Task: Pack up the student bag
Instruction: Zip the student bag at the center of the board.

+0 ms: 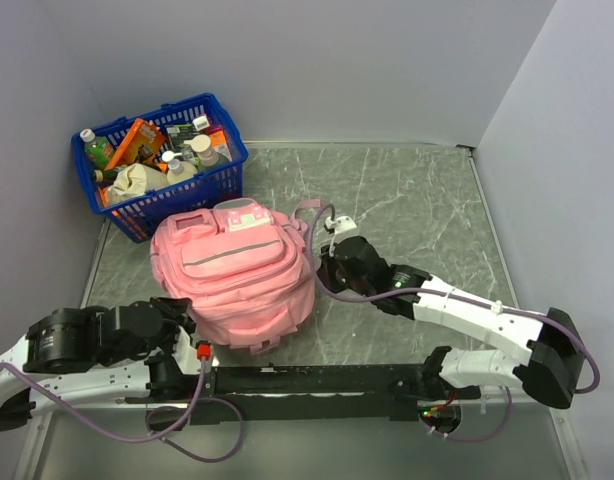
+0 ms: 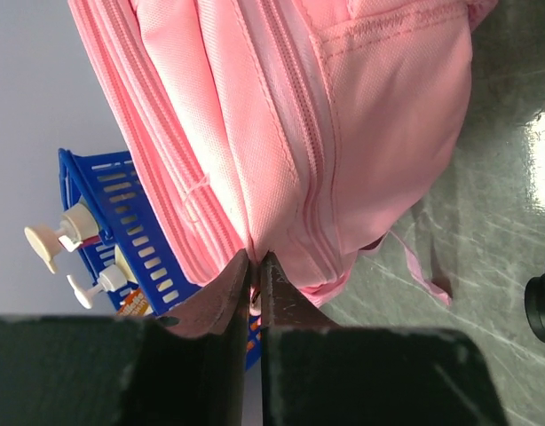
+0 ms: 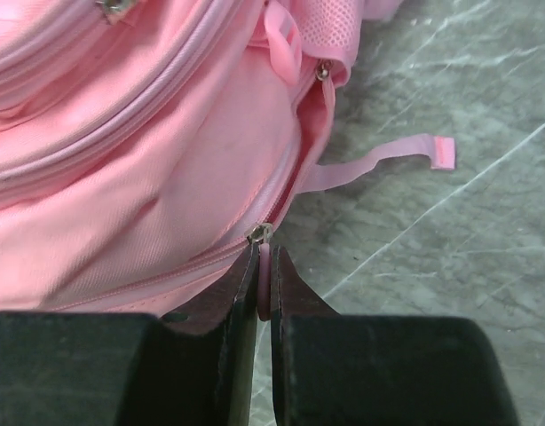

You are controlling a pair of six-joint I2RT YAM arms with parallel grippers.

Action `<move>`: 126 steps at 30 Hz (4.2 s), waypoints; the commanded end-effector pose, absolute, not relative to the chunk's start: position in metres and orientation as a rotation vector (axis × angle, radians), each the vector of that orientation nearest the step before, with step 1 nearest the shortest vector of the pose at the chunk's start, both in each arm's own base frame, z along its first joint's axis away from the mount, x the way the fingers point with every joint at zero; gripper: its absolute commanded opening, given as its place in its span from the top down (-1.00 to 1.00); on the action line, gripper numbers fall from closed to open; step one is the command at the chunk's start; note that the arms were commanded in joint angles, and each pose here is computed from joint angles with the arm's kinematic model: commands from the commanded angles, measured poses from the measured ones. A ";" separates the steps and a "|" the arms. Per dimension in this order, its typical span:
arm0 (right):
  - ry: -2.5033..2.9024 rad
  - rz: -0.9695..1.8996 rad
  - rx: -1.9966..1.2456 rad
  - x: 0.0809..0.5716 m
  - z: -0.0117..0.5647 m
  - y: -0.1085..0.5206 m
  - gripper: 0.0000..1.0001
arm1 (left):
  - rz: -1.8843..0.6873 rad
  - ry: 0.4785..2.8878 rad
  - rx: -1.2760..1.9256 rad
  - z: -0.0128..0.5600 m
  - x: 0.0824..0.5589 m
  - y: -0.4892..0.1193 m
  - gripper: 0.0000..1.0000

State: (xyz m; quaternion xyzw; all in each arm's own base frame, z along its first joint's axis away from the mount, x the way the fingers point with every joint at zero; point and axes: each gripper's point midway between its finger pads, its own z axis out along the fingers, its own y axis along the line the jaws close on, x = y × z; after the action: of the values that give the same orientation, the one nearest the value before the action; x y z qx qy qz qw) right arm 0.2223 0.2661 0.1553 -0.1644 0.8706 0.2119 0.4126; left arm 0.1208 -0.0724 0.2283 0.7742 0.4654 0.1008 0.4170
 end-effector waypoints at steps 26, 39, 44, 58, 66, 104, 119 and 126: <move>2.192 0.683 -0.421 0.093 0.186 0.258 1.00 | -0.611 1.382 1.628 0.285 0.124 -0.257 -0.93; 2.178 0.875 -0.456 0.073 0.178 0.267 1.00 | -0.696 1.302 1.802 0.213 0.073 -0.307 -0.94; 2.171 0.889 -0.460 0.072 0.177 0.271 1.00 | -0.644 1.339 1.768 0.200 0.076 -0.322 -0.87; 2.183 0.883 -0.457 0.072 0.168 0.269 1.00 | -0.716 1.320 1.812 0.204 0.051 -0.326 -0.70; 2.194 0.861 -0.459 0.072 0.166 0.265 1.00 | -0.791 1.239 1.823 0.229 0.037 -0.332 -0.63; 2.259 0.653 -0.262 0.134 0.120 0.210 1.00 | -0.458 1.325 1.796 0.165 0.095 -0.309 0.99; 2.274 0.540 -0.169 0.209 0.114 0.207 1.00 | -0.408 1.244 1.768 0.194 0.106 -0.316 0.98; 2.246 0.543 -0.133 0.217 0.132 0.200 0.87 | -0.395 1.313 1.540 0.256 0.167 -0.367 -0.93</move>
State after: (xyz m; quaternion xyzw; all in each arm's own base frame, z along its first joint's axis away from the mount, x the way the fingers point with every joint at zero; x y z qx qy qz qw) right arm 0.1919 0.1939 0.0899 -0.0695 0.9149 0.1891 0.3499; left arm 0.1143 -0.3226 0.1759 0.7187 0.5280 -0.1489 0.4272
